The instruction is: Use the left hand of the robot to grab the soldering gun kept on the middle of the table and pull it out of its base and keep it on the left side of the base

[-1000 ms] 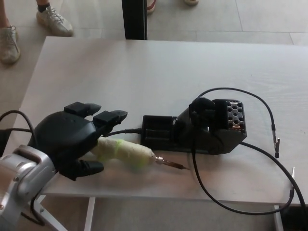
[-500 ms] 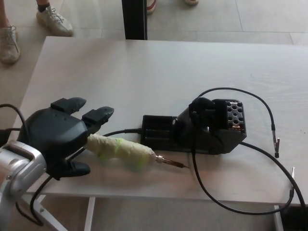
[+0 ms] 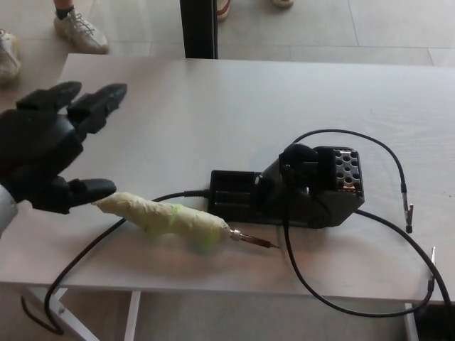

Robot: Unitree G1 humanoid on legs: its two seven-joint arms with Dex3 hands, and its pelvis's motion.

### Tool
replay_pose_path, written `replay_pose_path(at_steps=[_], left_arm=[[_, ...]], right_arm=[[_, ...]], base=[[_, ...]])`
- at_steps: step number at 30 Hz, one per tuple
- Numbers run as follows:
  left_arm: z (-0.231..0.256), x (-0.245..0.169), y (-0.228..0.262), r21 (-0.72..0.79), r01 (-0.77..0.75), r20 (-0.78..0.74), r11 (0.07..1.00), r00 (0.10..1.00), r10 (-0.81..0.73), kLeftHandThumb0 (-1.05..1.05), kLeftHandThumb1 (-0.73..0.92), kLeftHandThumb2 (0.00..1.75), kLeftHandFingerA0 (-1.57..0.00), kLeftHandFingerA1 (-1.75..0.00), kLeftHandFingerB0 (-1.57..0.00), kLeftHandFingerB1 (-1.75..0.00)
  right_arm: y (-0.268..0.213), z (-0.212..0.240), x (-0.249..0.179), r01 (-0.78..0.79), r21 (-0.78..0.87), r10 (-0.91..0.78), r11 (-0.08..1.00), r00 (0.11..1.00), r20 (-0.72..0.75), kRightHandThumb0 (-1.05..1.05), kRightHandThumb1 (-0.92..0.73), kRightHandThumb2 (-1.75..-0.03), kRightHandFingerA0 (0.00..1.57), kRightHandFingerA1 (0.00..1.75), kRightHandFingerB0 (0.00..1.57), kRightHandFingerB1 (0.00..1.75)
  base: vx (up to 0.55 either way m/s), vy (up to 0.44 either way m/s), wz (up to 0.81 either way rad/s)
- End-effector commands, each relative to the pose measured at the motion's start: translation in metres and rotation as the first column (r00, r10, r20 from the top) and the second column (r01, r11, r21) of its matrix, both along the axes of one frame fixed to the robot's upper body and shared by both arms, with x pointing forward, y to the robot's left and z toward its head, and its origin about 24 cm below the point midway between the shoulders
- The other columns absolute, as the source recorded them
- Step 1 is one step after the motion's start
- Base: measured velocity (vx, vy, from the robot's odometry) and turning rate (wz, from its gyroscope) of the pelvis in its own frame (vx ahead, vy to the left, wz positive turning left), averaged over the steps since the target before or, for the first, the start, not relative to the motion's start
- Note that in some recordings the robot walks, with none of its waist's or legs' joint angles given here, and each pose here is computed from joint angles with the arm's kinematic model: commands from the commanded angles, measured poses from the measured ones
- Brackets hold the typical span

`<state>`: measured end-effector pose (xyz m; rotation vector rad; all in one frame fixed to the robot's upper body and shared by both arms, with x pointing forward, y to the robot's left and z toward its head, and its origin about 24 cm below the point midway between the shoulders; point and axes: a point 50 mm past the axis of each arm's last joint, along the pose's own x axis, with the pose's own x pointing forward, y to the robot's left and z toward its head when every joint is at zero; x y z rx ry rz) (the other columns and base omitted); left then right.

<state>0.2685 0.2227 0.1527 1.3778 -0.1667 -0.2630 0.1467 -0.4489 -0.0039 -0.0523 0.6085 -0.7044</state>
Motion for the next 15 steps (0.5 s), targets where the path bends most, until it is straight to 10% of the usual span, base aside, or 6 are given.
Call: replay_pose_path(at_steps=[1,4,11,12,13,15], left_arm=[[0.011,-0.073,0.128,-0.868,-0.302,-0.125,0.395,0.902,0.413,-0.89,0.59,0.92,0.0,-0.34,0.0,-0.2],[-0.024,-0.109,0.164,-0.829,-0.498,-0.281,0.254,0.764,0.581,-0.79,0.72,0.66,0.0,-0.35,0.0,-0.23],[-0.127,-0.212,0.218,-0.508,-0.841,-0.637,-0.186,0.221,0.738,-0.81,0.81,0.68,0.0,-0.26,0.0,0.0],[-0.137,-0.221,0.222,-0.485,-0.838,-0.657,-0.248,0.162,0.737,-0.74,0.82,0.63,0.0,-0.23,0.0,0.0],[-0.151,-0.233,0.224,-0.467,-0.825,-0.686,-0.319,0.11,0.72,-0.71,0.83,0.72,0.0,-0.32,0.0,0.0],[-0.164,-0.243,0.22,-0.459,-0.797,-0.719,-0.392,0.074,0.691,-0.7,0.82,0.64,0.0,-0.36,0.0,0.0]], right_arm=[[-0.003,0.004,-0.001,0.004,-0.006,-0.004,1.0,1.0,0.024,-1.05,-0.6,-0.82,1.12,1.28,0.13,1.46],[-0.003,0.004,-0.001,-0.004,-0.018,0.004,1.0,1.0,0.006,-1.05,-0.47,-1.23,1.1,1.19,0.24,1.02],[-0.004,0.003,-0.005,0.007,-0.01,-0.007,1.0,1.0,0.007,-1.05,-0.61,-0.84,1.12,1.25,0.14,1.44],[-0.004,0.002,-0.006,0.009,-0.009,-0.009,1.0,1.0,0.0,-1.05,-0.48,-1.23,1.09,1.2,0.27,1.04],[-0.003,0.001,-0.006,0.012,-0.004,-0.012,1.0,1.0,0.005,-1.05,-0.6,-0.86,1.12,1.25,0.15,1.45],[-0.003,0.001,-0.006,0.008,-0.006,-0.008,1.0,1.0,0.002,-1.05,-0.48,-1.24,1.12,1.19,0.28,1.04]], base=[[0.0,0.0,0.0],[0.0,0.0,0.0],[0.0,0.0,0.0],[0.0,0.0,0.0],[0.0,0.0,0.0],[0.0,0.0,0.0]])
